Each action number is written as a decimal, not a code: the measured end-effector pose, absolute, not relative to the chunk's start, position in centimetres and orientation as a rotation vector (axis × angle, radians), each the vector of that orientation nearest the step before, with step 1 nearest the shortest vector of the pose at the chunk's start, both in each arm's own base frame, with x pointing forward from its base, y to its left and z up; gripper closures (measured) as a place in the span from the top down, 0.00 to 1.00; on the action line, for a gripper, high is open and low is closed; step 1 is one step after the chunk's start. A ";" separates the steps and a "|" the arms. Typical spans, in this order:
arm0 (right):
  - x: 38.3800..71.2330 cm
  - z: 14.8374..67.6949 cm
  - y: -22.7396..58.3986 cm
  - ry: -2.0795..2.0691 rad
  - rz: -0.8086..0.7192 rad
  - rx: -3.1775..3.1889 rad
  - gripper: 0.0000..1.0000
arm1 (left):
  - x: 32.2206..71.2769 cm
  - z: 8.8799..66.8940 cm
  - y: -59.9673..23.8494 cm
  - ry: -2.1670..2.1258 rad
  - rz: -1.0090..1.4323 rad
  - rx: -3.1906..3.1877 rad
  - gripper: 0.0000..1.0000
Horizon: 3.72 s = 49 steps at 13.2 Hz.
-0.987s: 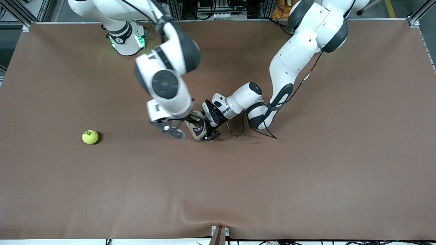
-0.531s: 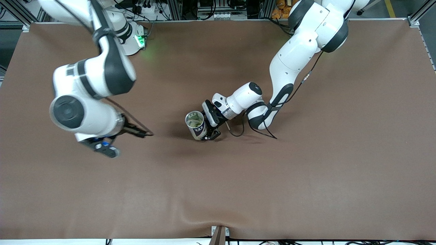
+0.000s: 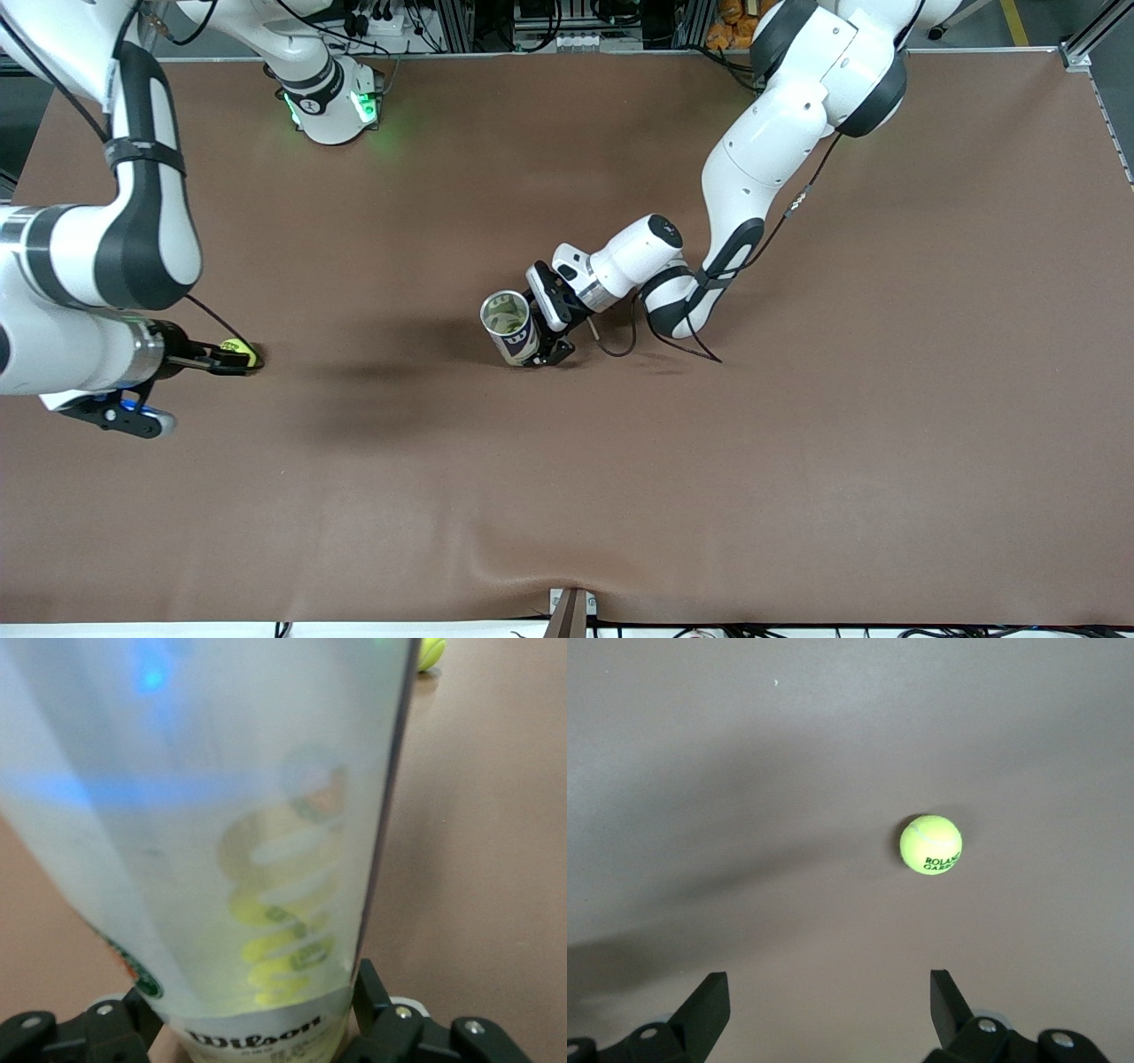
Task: Insert tennis ball vertically with right arm
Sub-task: 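Grasp the second tennis ball with the right gripper, then carry the second tennis ball with the right gripper toward the can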
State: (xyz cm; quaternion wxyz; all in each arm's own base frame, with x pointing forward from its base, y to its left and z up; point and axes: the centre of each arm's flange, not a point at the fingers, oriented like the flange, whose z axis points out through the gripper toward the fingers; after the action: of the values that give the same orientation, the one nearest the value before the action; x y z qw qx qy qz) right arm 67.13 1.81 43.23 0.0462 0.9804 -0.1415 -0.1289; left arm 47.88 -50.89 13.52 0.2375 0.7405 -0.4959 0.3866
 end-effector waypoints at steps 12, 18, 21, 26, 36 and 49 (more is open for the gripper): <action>66.3 34.9 -6.8 0.018 -0.419 2.970 1.00 | 48.0 13.6 -50.9 -1.358 1.064 2.028 0.88; 63.7 25.5 -7.4 0.123 -0.313 2.984 1.00 | 48.0 13.7 -51.0 -1.358 1.064 2.027 0.88; 62.7 24.4 -9.1 0.158 -0.344 2.989 1.00 | 48.0 13.7 -51.0 -1.358 1.064 2.027 0.88; 61.3 22.8 -12.4 0.123 -0.387 3.008 1.00 | 48.0 13.7 -51.0 -1.358 1.064 2.027 0.88; 61.4 22.0 -11.3 -0.096 -0.368 3.094 1.00 | 47.9 13.7 -51.0 -1.358 1.065 2.026 0.89; 62.0 22.1 -9.0 -0.061 -0.352 3.088 0.67 | 48.0 13.7 -50.9 -1.356 1.066 2.027 1.00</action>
State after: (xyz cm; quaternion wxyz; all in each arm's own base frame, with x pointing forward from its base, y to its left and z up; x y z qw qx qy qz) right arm 62.04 -9.04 22.11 0.0163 0.9933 -0.0196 -0.1131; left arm 48.05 -50.94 13.71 0.2375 0.7398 -0.4950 0.3889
